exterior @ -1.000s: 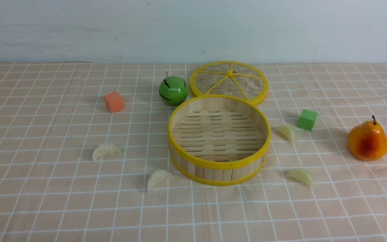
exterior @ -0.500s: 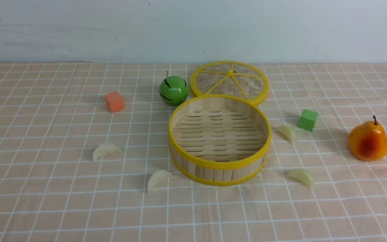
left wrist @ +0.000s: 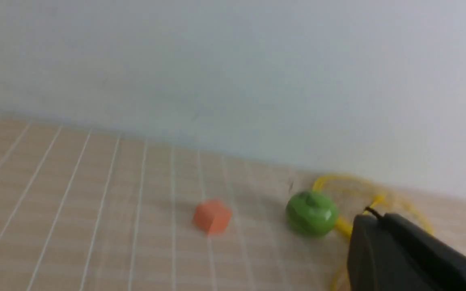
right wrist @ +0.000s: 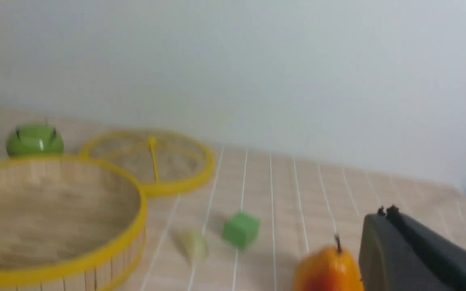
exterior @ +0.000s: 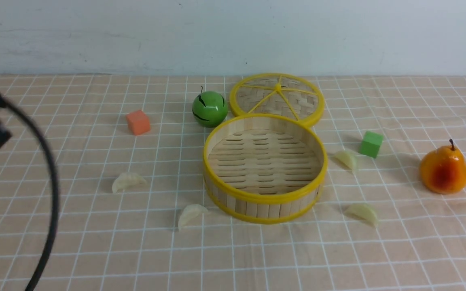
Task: Put the dumplings into the steamer on the table with the brown tablecloth.
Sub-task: 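Reach for and grasp a dumpling on the table with the left gripper, then place the dumpling into the bamboo steamer basket with the left gripper, then reach for and grasp a dumpling on the table with the left gripper, then place the dumpling into the bamboo steamer basket with the left gripper, then reach for and grasp a dumpling lying on the table beside the steamer, then place the dumpling in the bamboo steamer basket with the right gripper, then reach for and grasp a dumpling lying on the table beside the steamer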
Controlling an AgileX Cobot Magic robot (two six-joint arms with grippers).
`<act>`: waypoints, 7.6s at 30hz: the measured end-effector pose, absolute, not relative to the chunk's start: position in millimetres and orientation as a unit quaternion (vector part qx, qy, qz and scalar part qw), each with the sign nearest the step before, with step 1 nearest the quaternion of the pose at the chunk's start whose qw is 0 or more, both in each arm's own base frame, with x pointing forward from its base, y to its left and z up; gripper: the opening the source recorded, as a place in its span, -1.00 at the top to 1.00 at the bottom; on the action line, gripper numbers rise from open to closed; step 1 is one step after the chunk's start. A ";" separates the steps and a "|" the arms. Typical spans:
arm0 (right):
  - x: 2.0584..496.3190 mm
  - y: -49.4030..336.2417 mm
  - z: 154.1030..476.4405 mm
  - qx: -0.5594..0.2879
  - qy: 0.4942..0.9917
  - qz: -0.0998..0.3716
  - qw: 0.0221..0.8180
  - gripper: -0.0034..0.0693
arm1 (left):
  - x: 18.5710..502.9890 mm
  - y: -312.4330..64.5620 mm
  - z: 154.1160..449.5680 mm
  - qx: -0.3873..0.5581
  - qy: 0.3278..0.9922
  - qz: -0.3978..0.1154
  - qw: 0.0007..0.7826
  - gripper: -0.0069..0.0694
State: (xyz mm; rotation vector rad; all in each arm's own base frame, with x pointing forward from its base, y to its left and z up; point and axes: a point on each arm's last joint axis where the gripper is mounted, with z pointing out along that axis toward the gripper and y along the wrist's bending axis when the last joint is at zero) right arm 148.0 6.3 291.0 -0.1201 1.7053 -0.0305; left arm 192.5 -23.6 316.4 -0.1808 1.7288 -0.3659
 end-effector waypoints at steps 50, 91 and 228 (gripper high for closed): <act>222.2 71.6 260.3 -0.073 0.937 0.086 0.331 0.89 | 442.3 -61.3 166.6 0.149 0.966 -0.082 0.193 0.31; 236.9 77.2 248.8 -0.060 0.934 0.098 0.339 0.82 | 362.2 -193.2 282.0 0.170 0.970 -0.067 0.161 -0.48; 382.6 109.7 172.4 -0.295 0.947 0.001 0.127 -0.29 | 86.4 -29.4 276.0 0.094 0.860 -0.097 0.493 0.86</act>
